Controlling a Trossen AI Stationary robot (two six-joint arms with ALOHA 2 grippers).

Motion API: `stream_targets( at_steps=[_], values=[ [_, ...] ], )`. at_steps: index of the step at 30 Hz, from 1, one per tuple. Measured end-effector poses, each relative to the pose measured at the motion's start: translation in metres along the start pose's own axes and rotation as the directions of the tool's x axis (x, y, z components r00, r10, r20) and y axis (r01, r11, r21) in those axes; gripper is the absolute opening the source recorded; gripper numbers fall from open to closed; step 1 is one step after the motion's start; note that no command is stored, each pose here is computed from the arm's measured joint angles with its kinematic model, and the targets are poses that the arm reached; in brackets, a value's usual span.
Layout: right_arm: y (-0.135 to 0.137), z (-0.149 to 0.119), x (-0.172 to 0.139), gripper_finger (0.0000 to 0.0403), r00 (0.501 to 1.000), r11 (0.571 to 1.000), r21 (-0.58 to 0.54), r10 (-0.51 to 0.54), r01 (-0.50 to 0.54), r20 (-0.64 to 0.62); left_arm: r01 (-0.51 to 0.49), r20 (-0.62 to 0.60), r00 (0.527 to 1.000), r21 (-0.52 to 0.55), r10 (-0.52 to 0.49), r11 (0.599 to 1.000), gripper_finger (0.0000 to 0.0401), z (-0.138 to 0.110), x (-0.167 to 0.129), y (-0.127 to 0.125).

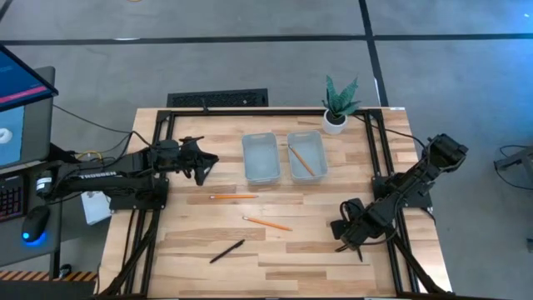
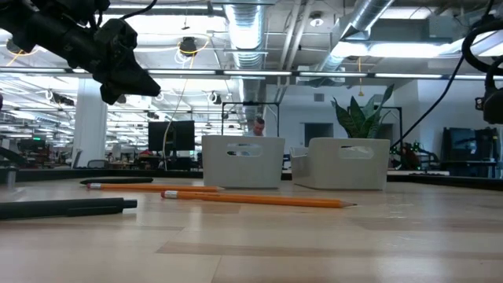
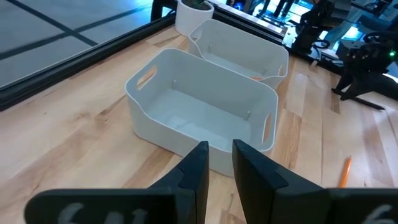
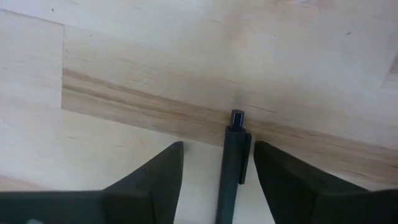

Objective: Sort pens & pencils
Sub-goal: Put the right black pen into the left gray bin

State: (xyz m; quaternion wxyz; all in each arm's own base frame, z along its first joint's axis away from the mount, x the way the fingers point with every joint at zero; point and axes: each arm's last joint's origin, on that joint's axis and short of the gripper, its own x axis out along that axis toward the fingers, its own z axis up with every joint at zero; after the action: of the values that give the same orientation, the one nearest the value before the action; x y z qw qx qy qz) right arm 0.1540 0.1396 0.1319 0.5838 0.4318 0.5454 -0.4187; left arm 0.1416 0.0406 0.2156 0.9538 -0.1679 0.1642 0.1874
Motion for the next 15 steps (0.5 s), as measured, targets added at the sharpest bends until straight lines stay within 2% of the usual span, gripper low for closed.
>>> stream_targets(
  at_steps=[15],
  values=[
    [-0.0005,-0.0004,0.0000,0.0120,1.000,1.000,0.000,-0.013,0.013,-0.021,-0.004,0.002,1.000,-0.001,0.004,1.000,0.0061,0.0001,0.0000,0.0001]
  ],
)
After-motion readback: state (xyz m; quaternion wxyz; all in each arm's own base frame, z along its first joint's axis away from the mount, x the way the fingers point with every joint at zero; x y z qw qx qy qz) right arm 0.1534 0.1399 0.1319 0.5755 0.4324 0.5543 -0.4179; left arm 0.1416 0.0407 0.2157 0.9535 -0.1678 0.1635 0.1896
